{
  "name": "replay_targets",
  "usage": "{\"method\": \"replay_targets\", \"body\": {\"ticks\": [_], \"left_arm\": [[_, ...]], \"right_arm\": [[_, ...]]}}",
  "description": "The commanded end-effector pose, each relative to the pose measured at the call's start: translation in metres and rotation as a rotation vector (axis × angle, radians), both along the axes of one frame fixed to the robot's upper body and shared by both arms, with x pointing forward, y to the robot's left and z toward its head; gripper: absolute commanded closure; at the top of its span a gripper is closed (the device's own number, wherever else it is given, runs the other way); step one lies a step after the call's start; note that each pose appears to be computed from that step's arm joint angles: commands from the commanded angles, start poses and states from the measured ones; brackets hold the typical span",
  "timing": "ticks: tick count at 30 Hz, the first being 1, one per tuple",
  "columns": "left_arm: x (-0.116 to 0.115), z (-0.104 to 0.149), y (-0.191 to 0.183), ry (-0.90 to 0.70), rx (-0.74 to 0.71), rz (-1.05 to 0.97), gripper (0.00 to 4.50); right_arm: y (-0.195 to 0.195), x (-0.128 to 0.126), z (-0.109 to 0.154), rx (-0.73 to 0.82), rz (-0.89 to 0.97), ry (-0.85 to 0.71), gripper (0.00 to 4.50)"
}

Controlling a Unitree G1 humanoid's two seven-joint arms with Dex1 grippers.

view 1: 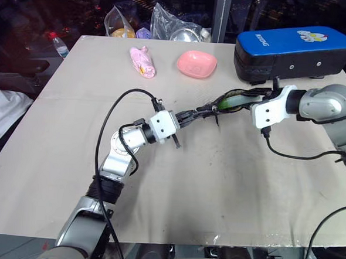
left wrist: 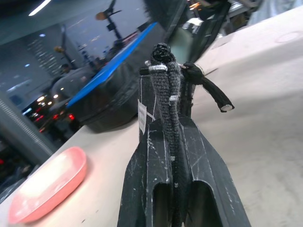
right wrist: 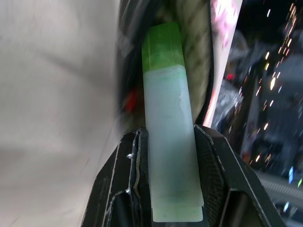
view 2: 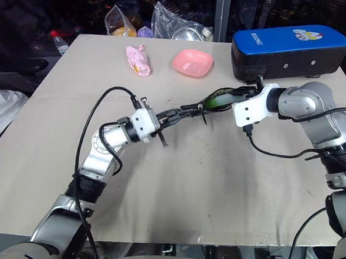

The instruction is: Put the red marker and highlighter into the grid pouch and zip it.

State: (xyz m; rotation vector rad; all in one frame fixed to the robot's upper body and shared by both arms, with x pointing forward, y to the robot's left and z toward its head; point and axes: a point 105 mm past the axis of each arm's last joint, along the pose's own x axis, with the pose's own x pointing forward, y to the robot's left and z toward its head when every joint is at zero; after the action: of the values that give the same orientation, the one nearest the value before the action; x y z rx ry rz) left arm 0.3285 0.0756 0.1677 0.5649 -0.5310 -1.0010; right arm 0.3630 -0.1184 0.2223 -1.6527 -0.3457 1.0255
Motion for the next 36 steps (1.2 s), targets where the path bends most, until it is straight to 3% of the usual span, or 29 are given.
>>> {"method": "replay_targets", "body": {"ticks": [1,6,10,13,14,15,21,24,27,29,36], "left_arm": [[-0.008,0.017,-0.007,-0.089,-0.002,-0.044,4.5],[-0.009,0.02,-0.011,-0.094,-0.015,-0.053,4.5],[-0.006,0.017,-0.008,-0.078,-0.033,-0.028,4.5],[-0.005,0.015,-0.006,-0.067,-0.041,-0.013,4.5],[-0.005,0.014,-0.005,-0.065,-0.043,-0.01,4.5],[-0.004,0.014,-0.005,-0.064,-0.044,-0.007,4.5],[-0.002,0.012,-0.005,-0.057,-0.044,-0.002,4.5],[0.0,0.013,-0.006,-0.055,-0.044,-0.003,4.5],[0.002,0.014,-0.006,-0.055,-0.044,-0.005,4.5],[0.002,0.014,-0.007,-0.056,-0.045,-0.007,4.5],[0.003,0.015,-0.006,-0.057,-0.043,-0.008,4.5]], "right_arm": [[0.008,-0.004,0.012,-0.01,0.065,-0.045,3.76],[0.017,-0.006,0.008,0.014,0.099,0.0,3.76],[0.009,-0.004,0.019,0.099,0.053,0.037,1.94],[-0.005,-0.006,0.044,0.309,-0.025,0.146,0.8],[-0.008,-0.006,0.05,0.379,-0.047,0.191,0.22],[-0.013,-0.009,0.056,0.438,-0.065,0.229,0.1],[-0.025,-0.039,0.059,0.725,-0.142,0.539,0.1],[-0.011,-0.068,0.033,0.838,-0.161,0.798,0.1],[-0.001,-0.082,0.018,0.875,-0.194,0.892,0.1],[0.002,-0.082,0.011,0.93,-0.228,0.917,0.1],[-0.02,-0.056,0.009,0.989,-0.373,0.772,0.1]]}}
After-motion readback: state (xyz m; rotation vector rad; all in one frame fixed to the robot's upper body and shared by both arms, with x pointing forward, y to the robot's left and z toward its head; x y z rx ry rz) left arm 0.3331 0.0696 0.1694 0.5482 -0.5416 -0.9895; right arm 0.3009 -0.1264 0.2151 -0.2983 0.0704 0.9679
